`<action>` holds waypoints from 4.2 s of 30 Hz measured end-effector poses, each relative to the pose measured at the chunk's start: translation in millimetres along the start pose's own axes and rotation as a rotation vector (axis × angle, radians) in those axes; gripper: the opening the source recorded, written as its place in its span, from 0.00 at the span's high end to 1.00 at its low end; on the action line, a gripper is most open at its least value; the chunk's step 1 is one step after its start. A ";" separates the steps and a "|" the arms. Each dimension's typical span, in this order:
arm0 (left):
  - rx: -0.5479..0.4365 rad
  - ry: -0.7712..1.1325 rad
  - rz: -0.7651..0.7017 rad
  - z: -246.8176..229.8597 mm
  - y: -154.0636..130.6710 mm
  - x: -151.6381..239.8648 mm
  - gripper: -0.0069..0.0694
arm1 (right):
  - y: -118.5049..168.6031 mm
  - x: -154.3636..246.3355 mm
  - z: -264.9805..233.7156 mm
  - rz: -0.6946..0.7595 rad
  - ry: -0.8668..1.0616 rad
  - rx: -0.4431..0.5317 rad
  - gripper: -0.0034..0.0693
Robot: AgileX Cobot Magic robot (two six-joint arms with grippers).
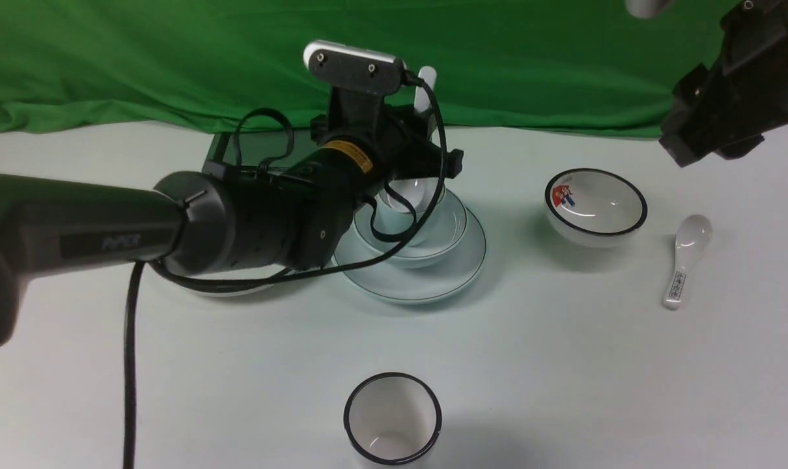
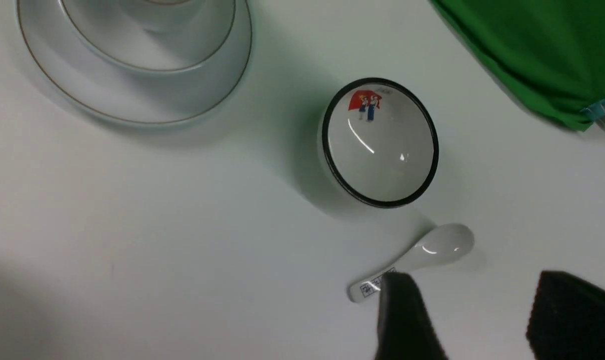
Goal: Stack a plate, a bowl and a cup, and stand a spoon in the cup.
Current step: Use the left arm to put the blue soup spoon into the blue teacup in the middle, then use the left arm to grab a blue soup spoon
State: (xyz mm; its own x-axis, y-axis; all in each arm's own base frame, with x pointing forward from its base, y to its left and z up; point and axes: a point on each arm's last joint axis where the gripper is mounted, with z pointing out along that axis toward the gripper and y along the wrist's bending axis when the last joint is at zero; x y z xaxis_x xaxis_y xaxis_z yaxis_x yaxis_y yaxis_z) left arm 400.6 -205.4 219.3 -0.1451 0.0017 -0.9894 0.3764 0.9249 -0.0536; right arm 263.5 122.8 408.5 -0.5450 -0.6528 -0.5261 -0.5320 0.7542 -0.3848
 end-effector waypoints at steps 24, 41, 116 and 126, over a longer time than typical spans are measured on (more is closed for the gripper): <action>-0.012 -0.109 0.072 -13.5 5.6 -37.1 0.55 | 0.2 1.5 0.2 0.005 0.015 -0.001 0.56; 0.074 0.296 0.037 -15.3 -2.2 -57.8 0.55 | 0.2 1.6 0.2 0.007 0.017 -0.001 0.57; 0.462 0.483 0.120 -51.9 25.5 -213.1 0.79 | -0.3 -1.2 0.4 0.023 -0.015 0.005 0.57; 0.238 0.170 0.087 -124.3 31.2 -193.8 0.79 | -0.3 -1.2 0.4 0.023 -0.015 0.005 0.57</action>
State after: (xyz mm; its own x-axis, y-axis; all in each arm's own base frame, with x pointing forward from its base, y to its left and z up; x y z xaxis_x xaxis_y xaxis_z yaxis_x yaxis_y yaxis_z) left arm 326.7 -129.6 426.2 -0.2469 0.1589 -0.9559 0.5948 0.8036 -0.0200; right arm 264.6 123.4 408.9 -0.5470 -0.6344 -0.5462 -0.5166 0.7692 -0.3761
